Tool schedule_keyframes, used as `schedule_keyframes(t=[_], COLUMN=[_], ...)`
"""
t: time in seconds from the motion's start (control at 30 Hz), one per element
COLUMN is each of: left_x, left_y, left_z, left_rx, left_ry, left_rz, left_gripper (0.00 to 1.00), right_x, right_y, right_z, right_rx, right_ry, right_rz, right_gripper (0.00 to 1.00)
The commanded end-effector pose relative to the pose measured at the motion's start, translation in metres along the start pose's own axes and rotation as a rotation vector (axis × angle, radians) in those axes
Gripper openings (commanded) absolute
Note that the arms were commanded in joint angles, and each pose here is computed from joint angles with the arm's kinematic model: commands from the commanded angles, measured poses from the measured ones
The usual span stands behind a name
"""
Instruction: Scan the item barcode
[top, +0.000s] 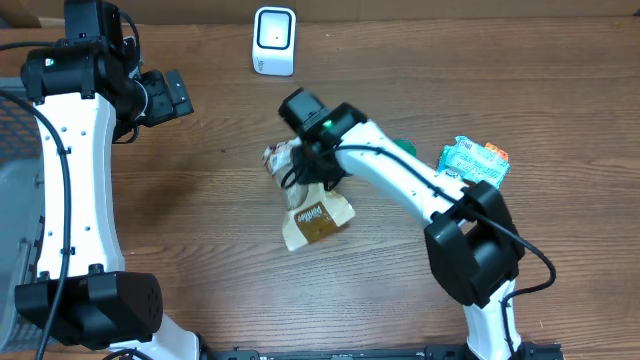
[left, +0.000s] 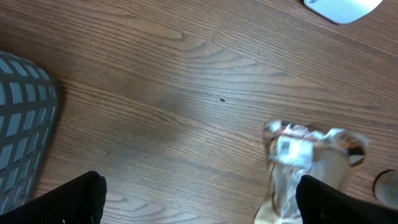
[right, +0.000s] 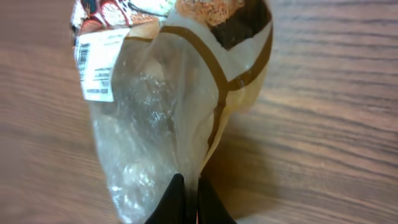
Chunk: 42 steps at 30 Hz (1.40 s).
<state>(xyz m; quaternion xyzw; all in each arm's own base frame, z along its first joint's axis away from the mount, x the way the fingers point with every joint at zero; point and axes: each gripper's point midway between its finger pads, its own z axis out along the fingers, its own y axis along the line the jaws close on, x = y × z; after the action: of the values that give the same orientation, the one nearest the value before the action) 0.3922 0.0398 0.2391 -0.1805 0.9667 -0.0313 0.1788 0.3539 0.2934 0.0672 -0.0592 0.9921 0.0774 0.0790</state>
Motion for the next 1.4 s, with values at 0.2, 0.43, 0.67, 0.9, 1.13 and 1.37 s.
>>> schedule_keyframes(t=[0.2,0.43,0.67,0.9,1.13,1.37], left_x=[-0.002,-0.007,-0.001,0.037,0.094,0.137], left_y=[-0.004,-0.018,-0.039,-0.066,-0.106,-0.117], left_z=[-0.007,-0.008,-0.011,0.018,0.072,0.108], left_rx=[0.012,0.085,0.212,0.228,0.332,0.437], left_ry=[-0.019,-0.034,0.008,0.131,0.273,0.374], left_rz=[0.007,-0.071,-0.101,-0.012,0.088,0.084], left_gripper=[1.0,1.0,0.98,0.07,0.04,0.04], right_x=[0.007,0.021,0.017,0.01,0.02,0.037], right_y=[0.008,0.014,0.006,-0.019,-0.014,-0.017], right_z=[0.009,0.014,0.008,0.003,0.009,0.018], right_rx=[-0.08,-0.137,-0.208,-0.272,-0.344,-0.356], right_ry=[0.059,0.127,0.17,0.214,0.248,0.3], right_rz=[0.146,0.12,0.095,0.119,0.09,0.079], right_gripper=[0.04,0.04,0.47,0.54,0.55,0.55])
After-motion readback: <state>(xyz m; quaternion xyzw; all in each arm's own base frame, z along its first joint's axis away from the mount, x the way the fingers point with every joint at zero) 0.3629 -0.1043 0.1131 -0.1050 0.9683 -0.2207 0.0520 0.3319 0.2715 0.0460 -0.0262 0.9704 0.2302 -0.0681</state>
